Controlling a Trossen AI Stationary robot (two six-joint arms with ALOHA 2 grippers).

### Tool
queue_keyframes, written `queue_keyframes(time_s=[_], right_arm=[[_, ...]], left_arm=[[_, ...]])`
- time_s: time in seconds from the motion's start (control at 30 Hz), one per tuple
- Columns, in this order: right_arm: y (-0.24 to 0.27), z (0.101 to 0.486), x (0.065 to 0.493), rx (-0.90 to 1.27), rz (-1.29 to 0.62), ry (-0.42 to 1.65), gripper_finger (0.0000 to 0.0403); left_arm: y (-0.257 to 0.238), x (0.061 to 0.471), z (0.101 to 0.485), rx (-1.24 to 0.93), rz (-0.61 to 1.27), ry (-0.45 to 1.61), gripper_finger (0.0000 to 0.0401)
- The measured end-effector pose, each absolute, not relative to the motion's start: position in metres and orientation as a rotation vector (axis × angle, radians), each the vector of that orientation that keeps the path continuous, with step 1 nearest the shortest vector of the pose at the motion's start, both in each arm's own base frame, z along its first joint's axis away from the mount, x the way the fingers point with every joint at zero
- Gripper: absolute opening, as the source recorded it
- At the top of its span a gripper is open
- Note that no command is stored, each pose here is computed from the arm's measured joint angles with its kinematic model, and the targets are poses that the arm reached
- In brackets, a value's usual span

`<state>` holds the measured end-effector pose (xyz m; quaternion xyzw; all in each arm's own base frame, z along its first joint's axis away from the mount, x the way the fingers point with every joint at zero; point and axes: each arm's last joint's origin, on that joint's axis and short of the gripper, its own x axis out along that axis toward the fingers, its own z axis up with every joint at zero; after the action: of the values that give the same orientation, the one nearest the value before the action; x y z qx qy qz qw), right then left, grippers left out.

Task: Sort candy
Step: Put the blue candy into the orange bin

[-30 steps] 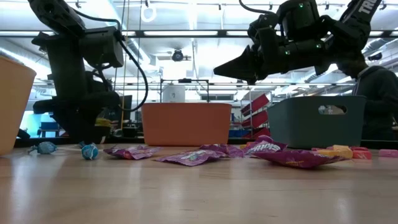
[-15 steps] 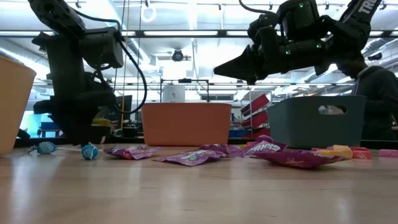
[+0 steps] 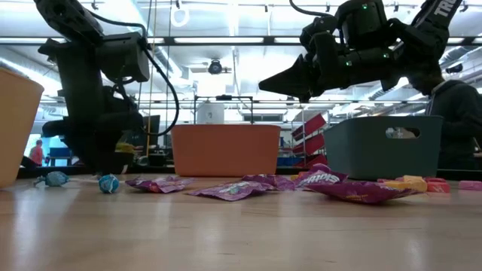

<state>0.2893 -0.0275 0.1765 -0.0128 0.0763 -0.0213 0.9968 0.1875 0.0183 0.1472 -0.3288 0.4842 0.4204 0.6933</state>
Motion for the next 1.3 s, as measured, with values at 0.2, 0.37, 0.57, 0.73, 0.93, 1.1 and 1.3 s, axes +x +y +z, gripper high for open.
queue_keyframes(time_s=[0.2,0.37,0.57,0.73,0.93,1.1,1.3], right_arm=[[-0.027,0.177,0.289,-0.025,-0.043,0.152,0.0],[-0.027,0.177,0.289,-0.025,-0.042,0.152,0.0],[-0.027,0.177,0.289,-0.025,-0.042,0.152,0.0],[-0.027,0.177,0.289,-0.025,-0.043,0.152,0.0],[-0.027,0.177,0.289,-0.025,-0.043,0.152,0.0],[-0.027,0.177,0.289,-0.025,-0.043,0.152,0.0],[-0.027,0.177,0.289,-0.026,-0.043,0.151,0.0]], left_arm=[[0.016,0.187,0.146,-0.761,0.884,1.137,0.0171],[0.016,0.186,0.146,-0.781,0.906,1.134,0.0206],[0.016,0.187,0.146,-0.79,0.892,1.133,0.0214],[0.016,0.185,0.146,-0.806,0.914,1.132,0.0202],[0.015,0.178,0.132,-0.849,0.939,1.1,0.0198],[0.015,0.178,0.132,-0.825,0.934,1.106,0.0197],[0.016,0.178,0.133,-0.783,0.933,1.106,0.0155]])
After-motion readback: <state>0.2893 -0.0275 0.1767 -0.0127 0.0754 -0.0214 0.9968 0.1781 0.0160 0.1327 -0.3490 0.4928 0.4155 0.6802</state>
